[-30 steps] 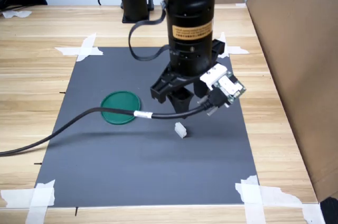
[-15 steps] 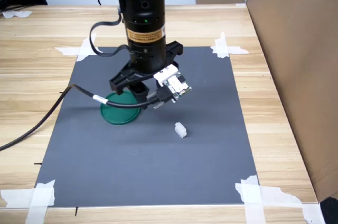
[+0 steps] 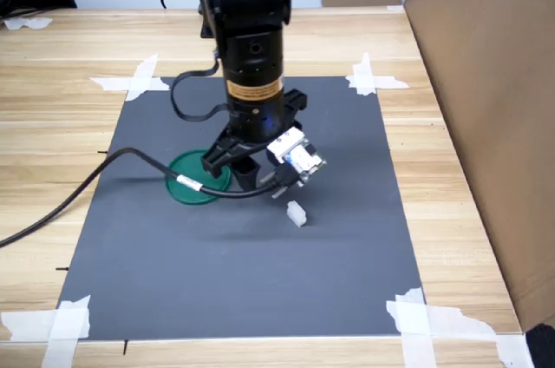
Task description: Grasp a white terminal and put it in the green lid.
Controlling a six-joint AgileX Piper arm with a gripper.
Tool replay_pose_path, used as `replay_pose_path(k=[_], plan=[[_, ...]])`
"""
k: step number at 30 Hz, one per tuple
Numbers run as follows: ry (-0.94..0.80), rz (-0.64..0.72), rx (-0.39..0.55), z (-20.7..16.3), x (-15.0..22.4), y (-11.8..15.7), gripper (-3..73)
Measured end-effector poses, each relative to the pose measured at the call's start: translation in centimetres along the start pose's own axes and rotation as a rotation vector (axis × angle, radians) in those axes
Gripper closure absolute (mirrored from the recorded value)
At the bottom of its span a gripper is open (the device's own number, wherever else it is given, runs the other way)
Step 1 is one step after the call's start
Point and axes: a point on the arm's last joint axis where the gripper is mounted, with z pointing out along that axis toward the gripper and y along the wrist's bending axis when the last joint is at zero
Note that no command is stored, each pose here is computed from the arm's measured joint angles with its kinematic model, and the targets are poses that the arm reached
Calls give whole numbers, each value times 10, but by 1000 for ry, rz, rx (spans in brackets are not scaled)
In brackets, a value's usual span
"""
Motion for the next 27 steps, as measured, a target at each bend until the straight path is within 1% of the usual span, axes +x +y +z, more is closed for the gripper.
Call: replay_pose_path(k=[5, 8, 11, 18, 20, 22, 24, 26, 27], plan=[[-24, -3, 5, -21, -20, 6, 149], [-51, 28, 21, -35, -29, 1, 149], [-72, 46, 34, -41, -33, -2, 149], [-84, 93, 23, -37, -41, -5, 149], [-84, 73, 23, -37, -41, -5, 149], [-81, -12, 24, -37, -41, -5, 149], [-74, -56, 21, -35, -41, -5, 149], [-64, -51, 4, -29, -41, -4, 149], [-61, -25, -8, -25, -42, -3, 149]])
